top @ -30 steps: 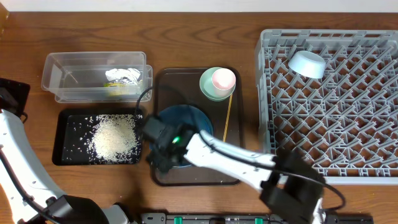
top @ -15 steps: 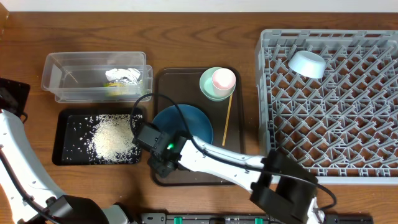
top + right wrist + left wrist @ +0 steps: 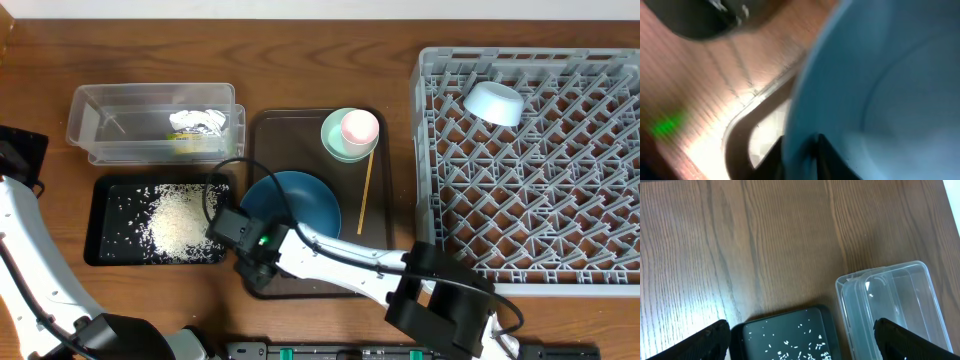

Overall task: Sort waste into correct bins and load items into the dishwasher rack
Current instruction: 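Grasp the blue plate rim with the right gripper, then lift the blue plate and carry it to the rack's right side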

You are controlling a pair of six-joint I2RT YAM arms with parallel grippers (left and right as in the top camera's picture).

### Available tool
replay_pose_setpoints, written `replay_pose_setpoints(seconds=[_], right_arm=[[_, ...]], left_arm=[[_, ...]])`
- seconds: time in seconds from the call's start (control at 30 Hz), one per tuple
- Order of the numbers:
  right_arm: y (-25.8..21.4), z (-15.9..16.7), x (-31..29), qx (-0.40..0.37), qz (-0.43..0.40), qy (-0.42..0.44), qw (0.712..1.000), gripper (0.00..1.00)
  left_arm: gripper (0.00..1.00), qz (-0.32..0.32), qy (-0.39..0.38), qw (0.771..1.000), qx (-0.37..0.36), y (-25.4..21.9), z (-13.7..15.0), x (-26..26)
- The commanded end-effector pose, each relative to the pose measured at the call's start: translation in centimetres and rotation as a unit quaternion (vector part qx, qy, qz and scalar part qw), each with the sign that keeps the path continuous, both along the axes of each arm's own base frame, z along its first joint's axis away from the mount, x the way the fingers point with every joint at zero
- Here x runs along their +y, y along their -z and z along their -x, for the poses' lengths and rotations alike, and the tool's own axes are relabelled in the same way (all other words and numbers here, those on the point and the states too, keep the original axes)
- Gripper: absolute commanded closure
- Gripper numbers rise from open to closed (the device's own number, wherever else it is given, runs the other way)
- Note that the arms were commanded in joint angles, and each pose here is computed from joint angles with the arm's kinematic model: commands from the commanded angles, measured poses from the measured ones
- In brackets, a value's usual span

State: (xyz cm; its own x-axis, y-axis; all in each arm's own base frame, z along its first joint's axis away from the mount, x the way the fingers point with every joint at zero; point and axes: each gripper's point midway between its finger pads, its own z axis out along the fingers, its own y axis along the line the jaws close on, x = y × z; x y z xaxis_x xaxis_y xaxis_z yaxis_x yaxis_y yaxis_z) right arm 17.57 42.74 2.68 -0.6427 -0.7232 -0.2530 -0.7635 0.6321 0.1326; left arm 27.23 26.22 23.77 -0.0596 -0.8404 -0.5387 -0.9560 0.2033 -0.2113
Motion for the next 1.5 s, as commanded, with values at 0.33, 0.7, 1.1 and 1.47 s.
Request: replay_pose_setpoints(seconds=[0.33,0.7,1.1,1.47], right_arm=[[-7.7,-3.8,1.2,-0.014,-0.036,0.036,0.999,0.99],[-21.9,-17.2,-15.0,-0.102,-0.045,0.245,0.963,0.99],[-33.0,-24.6,-36.3,-0.131,-0.307,0.334,0.882,0.99],[-29.4,-27.5,-47.6,-0.158,-0.487,0.307,0.802,0.99]], left_arm=[[0.06,0.000,-0.004,1.000,0.001,0.0,0.1,0.2],[0.06,0.000,-0.004,1.000,0.001,0.0,0.1,0.2],[0.06,0.000,-0.004,1.000,0.001,0.0,0.1,0.2],[0.06,0.000,-0.004,1.000,0.001,0.0,0.1,0.2]])
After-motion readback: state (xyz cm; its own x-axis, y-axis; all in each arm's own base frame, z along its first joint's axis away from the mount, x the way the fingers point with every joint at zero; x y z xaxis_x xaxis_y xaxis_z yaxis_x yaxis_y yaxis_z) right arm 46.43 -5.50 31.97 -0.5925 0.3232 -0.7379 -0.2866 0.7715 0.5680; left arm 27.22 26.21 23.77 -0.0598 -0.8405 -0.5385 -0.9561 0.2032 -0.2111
